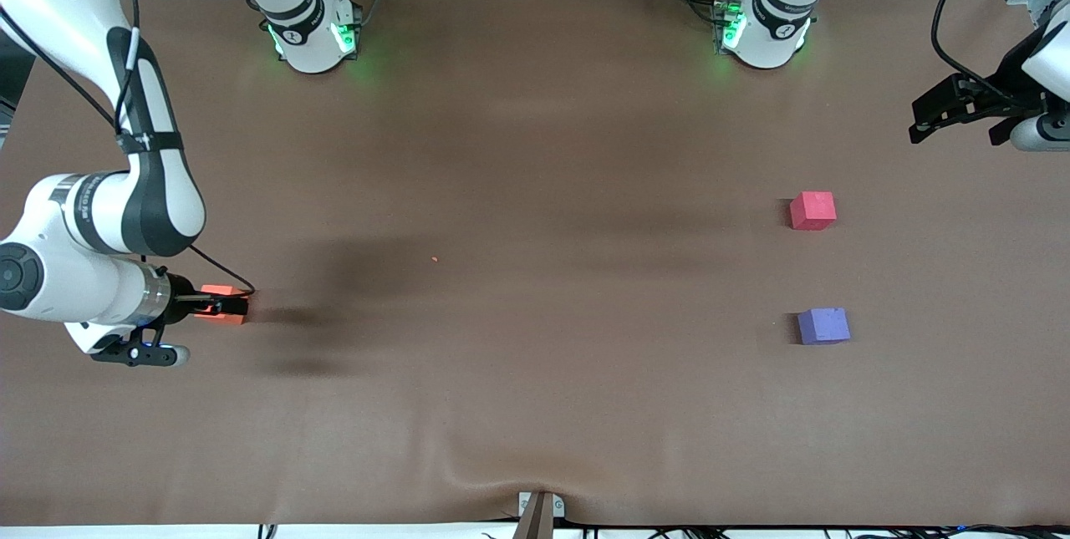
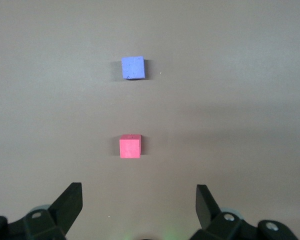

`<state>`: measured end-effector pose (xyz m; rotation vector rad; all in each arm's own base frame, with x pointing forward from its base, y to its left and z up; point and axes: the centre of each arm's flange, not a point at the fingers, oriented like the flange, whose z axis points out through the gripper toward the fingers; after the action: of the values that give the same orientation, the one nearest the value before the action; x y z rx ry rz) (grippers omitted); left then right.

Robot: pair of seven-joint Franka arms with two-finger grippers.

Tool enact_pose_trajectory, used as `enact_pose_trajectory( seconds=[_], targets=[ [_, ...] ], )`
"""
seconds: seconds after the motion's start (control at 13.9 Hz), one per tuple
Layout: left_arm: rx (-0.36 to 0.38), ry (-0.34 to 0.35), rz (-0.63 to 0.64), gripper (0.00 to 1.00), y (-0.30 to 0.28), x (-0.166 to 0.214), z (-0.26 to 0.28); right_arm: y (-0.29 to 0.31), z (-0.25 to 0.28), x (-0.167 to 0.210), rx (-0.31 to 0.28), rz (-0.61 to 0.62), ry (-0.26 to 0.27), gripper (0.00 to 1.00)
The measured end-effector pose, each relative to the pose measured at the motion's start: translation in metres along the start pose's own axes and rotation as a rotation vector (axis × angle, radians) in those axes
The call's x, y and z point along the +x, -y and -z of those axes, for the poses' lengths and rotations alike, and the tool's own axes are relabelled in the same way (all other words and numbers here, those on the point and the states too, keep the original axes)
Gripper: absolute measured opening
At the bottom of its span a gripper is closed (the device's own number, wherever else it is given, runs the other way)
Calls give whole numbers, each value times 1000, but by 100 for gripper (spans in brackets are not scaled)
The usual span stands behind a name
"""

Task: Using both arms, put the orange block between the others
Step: 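Reach the right gripper down over the orange cube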

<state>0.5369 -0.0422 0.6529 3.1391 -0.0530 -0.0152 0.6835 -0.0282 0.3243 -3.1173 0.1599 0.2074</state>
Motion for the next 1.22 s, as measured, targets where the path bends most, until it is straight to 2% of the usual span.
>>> enact_pose_trajectory(
  seconds=[0.36,0.65,0.86,1.22],
  targets=[
    [0,0,0,100,1,0,0,-95,-27,-3,14,-138,57,100],
    [0,0,0,100,1,0,0,-103,-75,-5,19,-149,129,100],
    [0,0,0,100,1,0,0,-91,-83,-3,20,-100,130,100],
    [0,0,1,100,1,0,0,-87,-89,0,20,-74,88,100]
  ],
)
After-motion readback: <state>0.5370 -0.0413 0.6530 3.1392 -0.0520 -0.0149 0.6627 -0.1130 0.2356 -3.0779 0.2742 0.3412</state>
